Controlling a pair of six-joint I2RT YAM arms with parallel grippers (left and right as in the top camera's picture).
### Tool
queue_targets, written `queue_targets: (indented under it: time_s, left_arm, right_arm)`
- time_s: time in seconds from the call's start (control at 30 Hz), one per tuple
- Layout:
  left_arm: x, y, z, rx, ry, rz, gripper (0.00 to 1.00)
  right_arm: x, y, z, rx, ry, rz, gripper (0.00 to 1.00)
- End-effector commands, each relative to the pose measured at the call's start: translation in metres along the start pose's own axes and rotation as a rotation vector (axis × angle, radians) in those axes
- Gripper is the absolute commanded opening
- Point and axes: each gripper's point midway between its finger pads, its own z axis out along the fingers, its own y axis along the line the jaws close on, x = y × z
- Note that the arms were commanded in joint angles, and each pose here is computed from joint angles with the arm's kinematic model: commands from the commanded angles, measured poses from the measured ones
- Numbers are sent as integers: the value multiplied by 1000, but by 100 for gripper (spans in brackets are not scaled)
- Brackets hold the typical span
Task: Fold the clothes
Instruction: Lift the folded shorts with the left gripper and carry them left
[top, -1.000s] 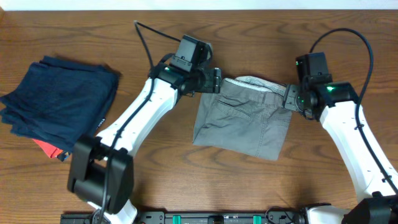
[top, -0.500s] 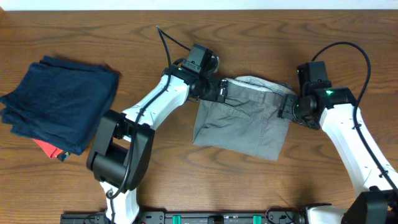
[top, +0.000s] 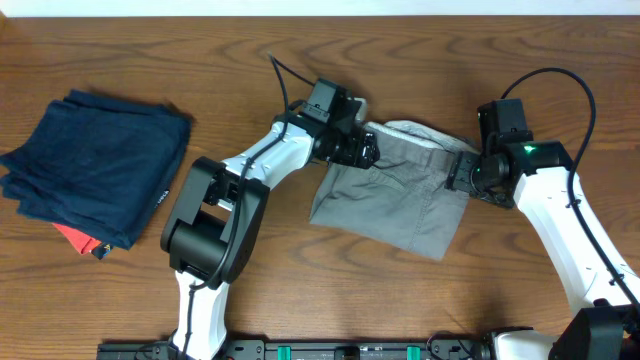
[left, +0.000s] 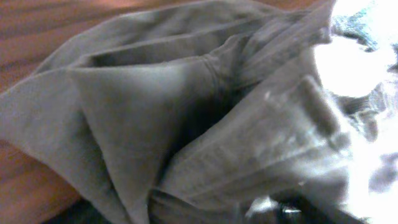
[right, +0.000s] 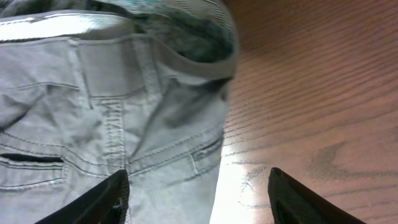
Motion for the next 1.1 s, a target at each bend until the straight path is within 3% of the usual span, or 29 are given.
queue_targets:
  time_s: [0.0, 0.07, 0.2, 0.37, 0.53, 0.83, 1.07]
  left_arm:
    - [5, -38, 4, 191, 29, 50, 48]
    - [4, -55, 1, 281, 27, 73, 39]
    - [2, -69, -4, 360, 25, 92, 6]
    - [-3, -69, -12, 362, 7, 95, 6]
    - [-34, -25, -50, 129, -112, 47, 6]
    - [-70, 62, -235, -280, -428, -119, 6]
    - [-39, 136, -391, -582, -682, -323, 6]
  right_arm:
    - [2, -3, 4, 9, 13, 19, 70]
    - [2, -3, 4, 9, 13, 18, 70]
    - [2, -3, 4, 9, 12, 18, 70]
    - [2, -3, 4, 9, 13, 18, 71]
    - [3, -4, 4, 12, 18, 7, 71]
    - [2, -4, 4, 10, 12, 8, 71]
    - [1, -5, 4, 11, 12, 13, 71]
